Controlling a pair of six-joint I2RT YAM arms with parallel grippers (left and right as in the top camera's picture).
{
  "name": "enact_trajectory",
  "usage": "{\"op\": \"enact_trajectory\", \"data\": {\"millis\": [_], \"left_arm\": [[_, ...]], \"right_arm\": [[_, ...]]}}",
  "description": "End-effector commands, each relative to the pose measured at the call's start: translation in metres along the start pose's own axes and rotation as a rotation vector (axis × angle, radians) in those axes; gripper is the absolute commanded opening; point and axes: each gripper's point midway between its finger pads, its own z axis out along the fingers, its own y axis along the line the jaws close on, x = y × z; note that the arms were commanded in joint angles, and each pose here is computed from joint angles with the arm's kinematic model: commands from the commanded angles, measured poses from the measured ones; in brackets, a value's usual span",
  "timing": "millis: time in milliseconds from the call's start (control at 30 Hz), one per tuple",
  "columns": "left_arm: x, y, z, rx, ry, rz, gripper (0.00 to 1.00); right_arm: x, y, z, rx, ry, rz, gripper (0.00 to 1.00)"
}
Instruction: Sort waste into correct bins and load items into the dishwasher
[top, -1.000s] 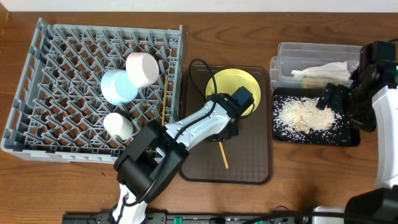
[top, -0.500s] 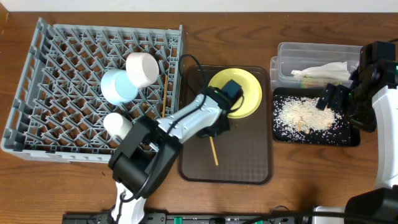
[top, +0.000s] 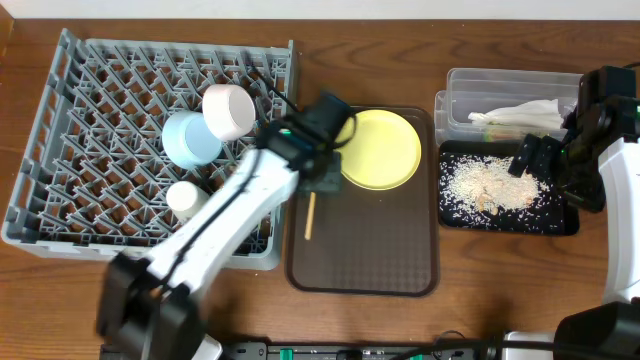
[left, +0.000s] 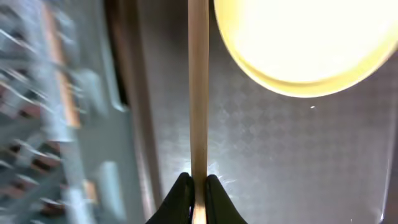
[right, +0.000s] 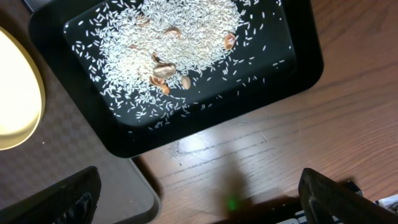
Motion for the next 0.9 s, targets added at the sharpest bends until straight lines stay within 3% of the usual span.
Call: {"op": "enact_trajectory", "data": {"millis": [0, 333, 767, 800, 867], "left_arm": [[-0.015, 0.02, -0.023, -0.008, -0.069, 0.122, 0.08], [-0.047, 0.092, -0.019, -0.069, -0.124, 0.003, 0.08], [-0.058, 0.102, 0.024, -0.083, -0.085, -0.019, 0.09], [-0.059, 0.102, 0.027, -0.084, -0.083, -0.019, 0.13], [-0.06, 0.102, 0.028, -0.084, -0.084, -0.019, 0.31]], "right_arm": [[-0.005, -0.003, -0.005, 0.004, -0.021, -0.003, 0.99], [-0.004, 0.0, -0.005, -0.013, -0.015, -0.003, 0.99], [-0.003, 0.0, -0.005, -0.014, -0.015, -0.004, 0.99], [-0.003, 0.0, -0.005, -0.014, -0.015, -0.004, 0.99], [-0.004, 0.0, -0.005, -0.014, -0.015, -0.004, 0.99]]}}
